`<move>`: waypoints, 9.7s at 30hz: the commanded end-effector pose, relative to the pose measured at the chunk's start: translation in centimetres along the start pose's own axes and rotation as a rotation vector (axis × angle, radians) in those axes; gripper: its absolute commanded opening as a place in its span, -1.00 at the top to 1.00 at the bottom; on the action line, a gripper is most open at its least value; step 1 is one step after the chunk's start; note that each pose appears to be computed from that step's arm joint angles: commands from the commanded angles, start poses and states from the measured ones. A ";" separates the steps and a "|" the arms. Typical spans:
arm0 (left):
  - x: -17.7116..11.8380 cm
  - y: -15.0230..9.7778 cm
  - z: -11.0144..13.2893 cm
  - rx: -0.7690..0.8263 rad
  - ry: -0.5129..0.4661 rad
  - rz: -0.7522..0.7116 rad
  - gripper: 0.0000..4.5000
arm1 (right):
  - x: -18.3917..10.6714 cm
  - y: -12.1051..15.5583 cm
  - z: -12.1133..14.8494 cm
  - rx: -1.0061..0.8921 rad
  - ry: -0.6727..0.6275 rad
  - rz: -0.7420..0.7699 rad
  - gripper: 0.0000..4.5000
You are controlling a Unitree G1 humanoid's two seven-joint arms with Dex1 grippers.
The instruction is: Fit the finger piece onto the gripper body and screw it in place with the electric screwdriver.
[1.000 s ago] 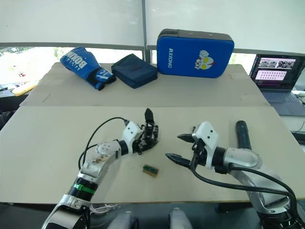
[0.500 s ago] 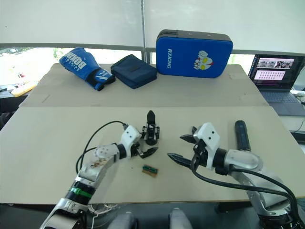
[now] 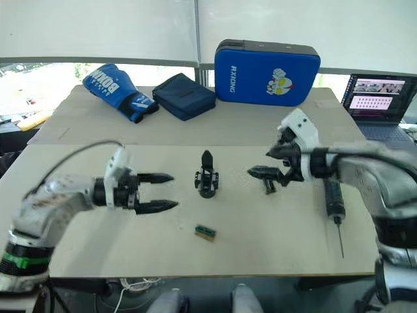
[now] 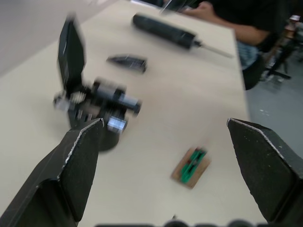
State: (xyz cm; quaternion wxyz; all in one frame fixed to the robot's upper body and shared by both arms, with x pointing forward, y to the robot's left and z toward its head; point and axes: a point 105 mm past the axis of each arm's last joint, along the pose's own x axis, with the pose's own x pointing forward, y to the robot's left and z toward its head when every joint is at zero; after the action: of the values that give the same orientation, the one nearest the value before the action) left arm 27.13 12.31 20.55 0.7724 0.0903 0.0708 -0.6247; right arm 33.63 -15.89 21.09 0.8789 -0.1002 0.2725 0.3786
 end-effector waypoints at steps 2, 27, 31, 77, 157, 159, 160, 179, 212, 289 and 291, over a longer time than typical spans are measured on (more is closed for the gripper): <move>-0.4 -1.7 1.7 0.077 0.021 -0.081 -0.97 | 0.8 -3.7 -2.0 0.222 0.217 -0.188 -1.00; -0.5 0.9 4.8 -0.007 -0.164 0.178 -1.00 | 3.0 -5.5 0.8 -0.258 0.128 -0.042 0.50; 0.1 3.1 6.0 -0.194 -0.338 0.309 -1.00 | 2.3 -2.5 5.1 -0.452 -0.113 -0.051 0.50; 1.1 7.4 10.0 -0.431 -0.562 0.346 1.00 | 0.8 10.0 10.7 -0.410 -0.567 0.255 -0.70; -1.4 1.7 5.6 -0.034 -0.051 -0.074 -1.00 | 1.6 11.5 7.5 -0.524 -0.414 0.742 0.87; -1.9 2.4 3.6 -0.030 -0.004 -0.032 -1.00 | 1.9 11.1 6.4 -0.562 -0.408 0.721 0.87; -2.0 2.6 2.8 -0.023 0.016 -0.020 -1.00 | 2.0 11.0 6.0 -0.575 -0.407 0.714 0.87; 6.7 8.8 -7.9 0.201 0.119 0.097 -1.00 | 3.8 8.5 3.1 -0.630 -0.404 0.584 0.87; 10.0 8.5 -10.6 0.171 0.146 0.048 -0.01 | 7.7 7.4 3.2 -0.605 -0.456 0.579 0.87; 9.5 9.2 -10.6 0.145 0.137 0.100 -0.01 | 12.9 5.2 -7.2 -0.275 0.075 0.635 0.87; 9.5 9.1 -10.6 0.140 0.132 0.099 -0.01 | 12.9 5.0 -7.3 -0.287 0.059 0.623 0.87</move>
State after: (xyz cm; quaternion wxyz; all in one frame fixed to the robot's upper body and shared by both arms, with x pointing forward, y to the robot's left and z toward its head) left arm 37.95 7.30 7.65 0.7871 0.1860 0.0885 -0.5814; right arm 35.28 -4.77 15.98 0.6980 -0.1470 0.1007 0.6936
